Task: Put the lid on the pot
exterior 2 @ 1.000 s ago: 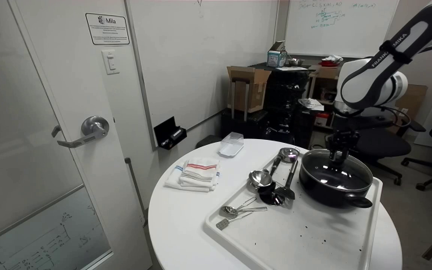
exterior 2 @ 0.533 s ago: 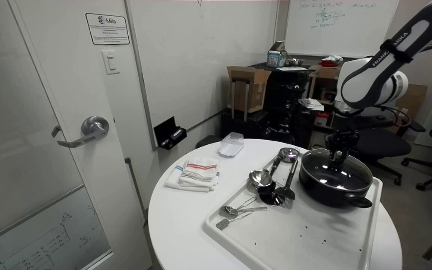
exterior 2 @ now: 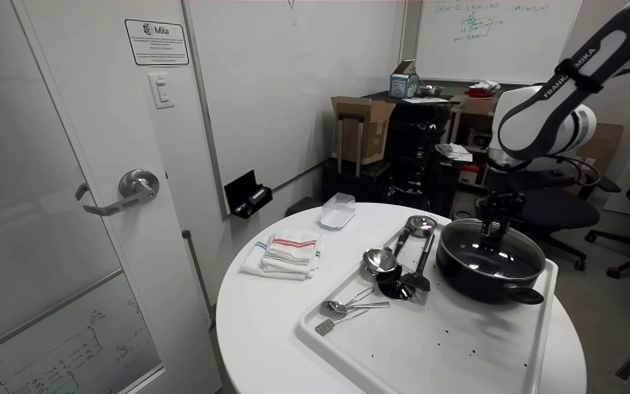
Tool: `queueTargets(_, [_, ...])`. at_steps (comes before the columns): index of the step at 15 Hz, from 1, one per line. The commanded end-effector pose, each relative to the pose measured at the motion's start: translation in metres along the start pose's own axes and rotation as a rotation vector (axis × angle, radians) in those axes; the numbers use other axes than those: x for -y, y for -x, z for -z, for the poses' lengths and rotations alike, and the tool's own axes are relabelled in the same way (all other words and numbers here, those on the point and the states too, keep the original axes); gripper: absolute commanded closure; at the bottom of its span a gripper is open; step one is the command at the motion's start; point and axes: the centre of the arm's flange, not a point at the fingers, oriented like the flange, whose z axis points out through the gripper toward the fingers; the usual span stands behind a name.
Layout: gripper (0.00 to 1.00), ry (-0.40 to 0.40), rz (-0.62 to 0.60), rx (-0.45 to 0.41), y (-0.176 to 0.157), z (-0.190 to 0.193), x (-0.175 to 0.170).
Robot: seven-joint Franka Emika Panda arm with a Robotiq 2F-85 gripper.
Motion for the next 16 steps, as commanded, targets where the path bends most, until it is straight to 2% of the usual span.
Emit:
queueTargets(1, [0.75,-0.013,-0.009,0.001,0.0054,0.0069,0.0019])
queueTargets(2, [0.75,-0.013,-0.010,0.002,0.0055,0.0066,0.0020])
queueTargets(3, [0.25,-0.013,-0.010,0.002,0.0056,0.0065,0.0021])
queueTargets(4, [0.23,-0.013,-0.010,0.002,0.0056,0.0066,0.0020])
queueTargets(7, [0.04,-0.015,-0.010,0.002,0.0057,0.0075,0.0030])
queueTargets(9, [0.00,-0.017,-0.009,0.001,0.0062,0.0079,0.0038])
queueTargets(16, [0.00,-0.020,-0.002,-0.004,0.0081,0.0104,0.0077])
